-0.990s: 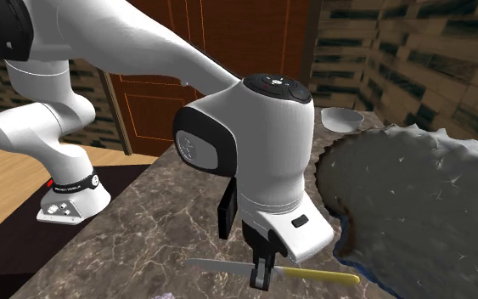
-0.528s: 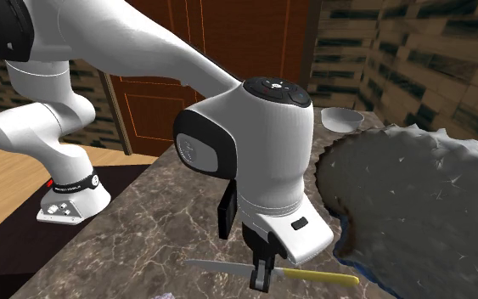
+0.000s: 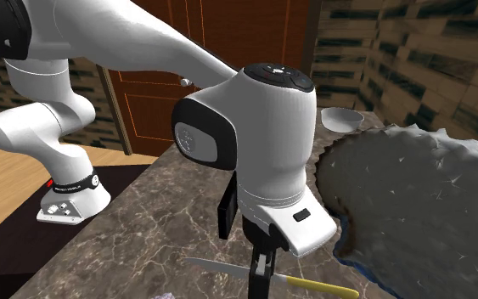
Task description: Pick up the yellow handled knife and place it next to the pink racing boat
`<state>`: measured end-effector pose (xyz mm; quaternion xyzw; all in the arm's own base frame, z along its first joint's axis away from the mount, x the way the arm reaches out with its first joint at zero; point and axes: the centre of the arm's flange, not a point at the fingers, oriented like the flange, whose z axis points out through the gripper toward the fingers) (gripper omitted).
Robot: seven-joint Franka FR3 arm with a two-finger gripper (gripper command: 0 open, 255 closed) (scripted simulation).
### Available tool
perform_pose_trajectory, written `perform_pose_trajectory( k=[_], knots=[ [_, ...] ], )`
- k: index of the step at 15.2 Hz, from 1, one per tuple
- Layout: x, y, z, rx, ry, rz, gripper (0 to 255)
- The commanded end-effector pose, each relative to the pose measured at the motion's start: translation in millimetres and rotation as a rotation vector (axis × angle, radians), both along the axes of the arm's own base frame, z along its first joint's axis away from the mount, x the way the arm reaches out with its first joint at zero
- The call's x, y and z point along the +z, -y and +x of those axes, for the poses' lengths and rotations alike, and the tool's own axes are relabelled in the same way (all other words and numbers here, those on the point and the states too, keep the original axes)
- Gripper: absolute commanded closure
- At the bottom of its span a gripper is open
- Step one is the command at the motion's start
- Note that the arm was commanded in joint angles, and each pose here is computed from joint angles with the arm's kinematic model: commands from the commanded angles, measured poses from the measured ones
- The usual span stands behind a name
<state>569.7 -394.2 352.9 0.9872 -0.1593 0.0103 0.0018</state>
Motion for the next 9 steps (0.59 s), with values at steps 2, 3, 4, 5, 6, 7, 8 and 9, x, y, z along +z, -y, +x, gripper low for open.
perform_pose_trajectory(
  k=[2, 3, 4, 5, 6, 7, 8, 9],
  knots=[
    [35.4, -0.7, -1.1, 0.000, 0.000, 0.000, 0],
    [35.4, -0.7, -1.1, 0.000, 0.000, 0.000, 0],
    [35.4, -0.7, -1.1, 0.000, 0.000, 0.000, 0],
    [35.4, -0.7, -1.1, 0.000, 0.000, 0.000, 0],
    [35.4, -0.7, -1.1, 0.000, 0.000, 0.000, 0],
    [35.4, -0.7, -1.1, 0.000, 0.000, 0.000, 0],
    [35.4, -0.7, -1.1, 0.000, 0.000, 0.000, 0],
    [35.4, -0.7, -1.1, 0.000, 0.000, 0.000, 0]
  ],
)
